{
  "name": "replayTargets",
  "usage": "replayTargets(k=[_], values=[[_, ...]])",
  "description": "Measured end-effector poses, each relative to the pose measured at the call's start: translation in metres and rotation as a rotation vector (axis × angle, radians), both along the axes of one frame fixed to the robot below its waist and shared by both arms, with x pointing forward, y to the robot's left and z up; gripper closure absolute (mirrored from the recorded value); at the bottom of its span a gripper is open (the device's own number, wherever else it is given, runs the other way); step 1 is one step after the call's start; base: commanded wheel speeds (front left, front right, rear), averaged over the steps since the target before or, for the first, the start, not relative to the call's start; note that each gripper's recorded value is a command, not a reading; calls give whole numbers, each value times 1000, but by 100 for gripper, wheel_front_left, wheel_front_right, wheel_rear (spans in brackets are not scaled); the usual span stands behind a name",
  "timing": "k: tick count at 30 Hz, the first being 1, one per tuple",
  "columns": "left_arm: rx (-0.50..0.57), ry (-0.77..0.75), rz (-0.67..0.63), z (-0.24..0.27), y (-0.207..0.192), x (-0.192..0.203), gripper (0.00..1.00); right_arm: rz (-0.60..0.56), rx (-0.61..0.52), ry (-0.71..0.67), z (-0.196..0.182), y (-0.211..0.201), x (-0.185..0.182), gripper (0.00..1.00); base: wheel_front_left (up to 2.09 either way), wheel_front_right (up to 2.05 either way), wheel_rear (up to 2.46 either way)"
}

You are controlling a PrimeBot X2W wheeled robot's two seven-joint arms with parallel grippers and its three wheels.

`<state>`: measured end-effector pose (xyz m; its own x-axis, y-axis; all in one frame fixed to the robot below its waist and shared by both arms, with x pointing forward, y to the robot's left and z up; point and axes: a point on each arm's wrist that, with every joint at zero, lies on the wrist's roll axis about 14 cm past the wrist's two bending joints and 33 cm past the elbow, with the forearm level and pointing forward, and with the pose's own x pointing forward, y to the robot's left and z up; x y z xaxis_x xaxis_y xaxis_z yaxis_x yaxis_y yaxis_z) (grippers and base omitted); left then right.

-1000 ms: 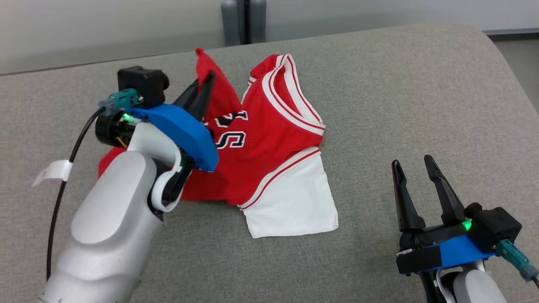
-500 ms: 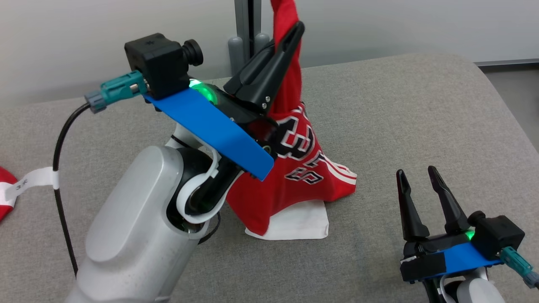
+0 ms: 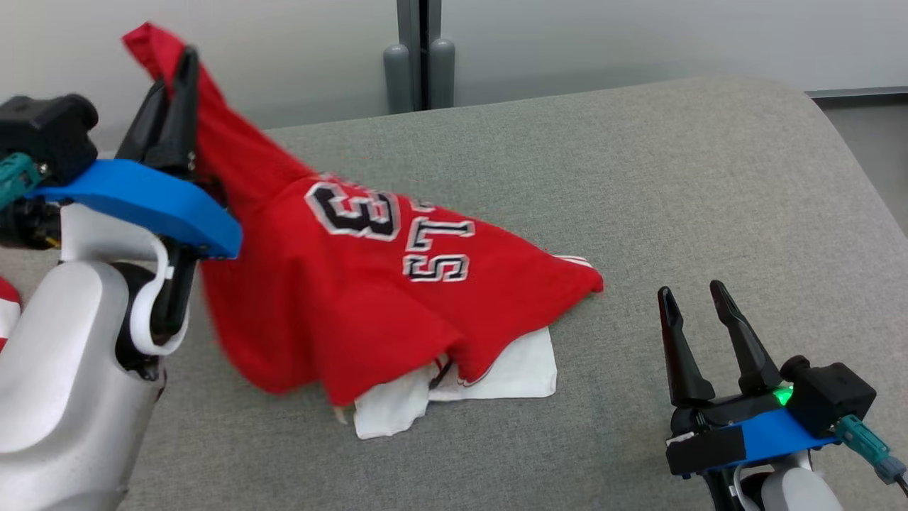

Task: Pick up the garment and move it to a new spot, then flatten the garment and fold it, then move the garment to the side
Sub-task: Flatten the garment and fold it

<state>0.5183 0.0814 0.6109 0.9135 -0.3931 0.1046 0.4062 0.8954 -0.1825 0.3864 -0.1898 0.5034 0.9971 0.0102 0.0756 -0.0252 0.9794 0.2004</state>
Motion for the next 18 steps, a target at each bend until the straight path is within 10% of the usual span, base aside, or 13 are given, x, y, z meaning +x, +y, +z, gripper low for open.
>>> replayTargets(k=[9,13,18], values=[[137,226,167,-107,51,24,100,-9,-8,25,-10,-4,9,0,0,0,0],[138,259,191,-128,55,25,0,-2,-7,39,-16,-2,12,0,0,0,0],[103,217,196,-125,53,19,0,14,-5,29,-13,4,14,0,0,0,0]])
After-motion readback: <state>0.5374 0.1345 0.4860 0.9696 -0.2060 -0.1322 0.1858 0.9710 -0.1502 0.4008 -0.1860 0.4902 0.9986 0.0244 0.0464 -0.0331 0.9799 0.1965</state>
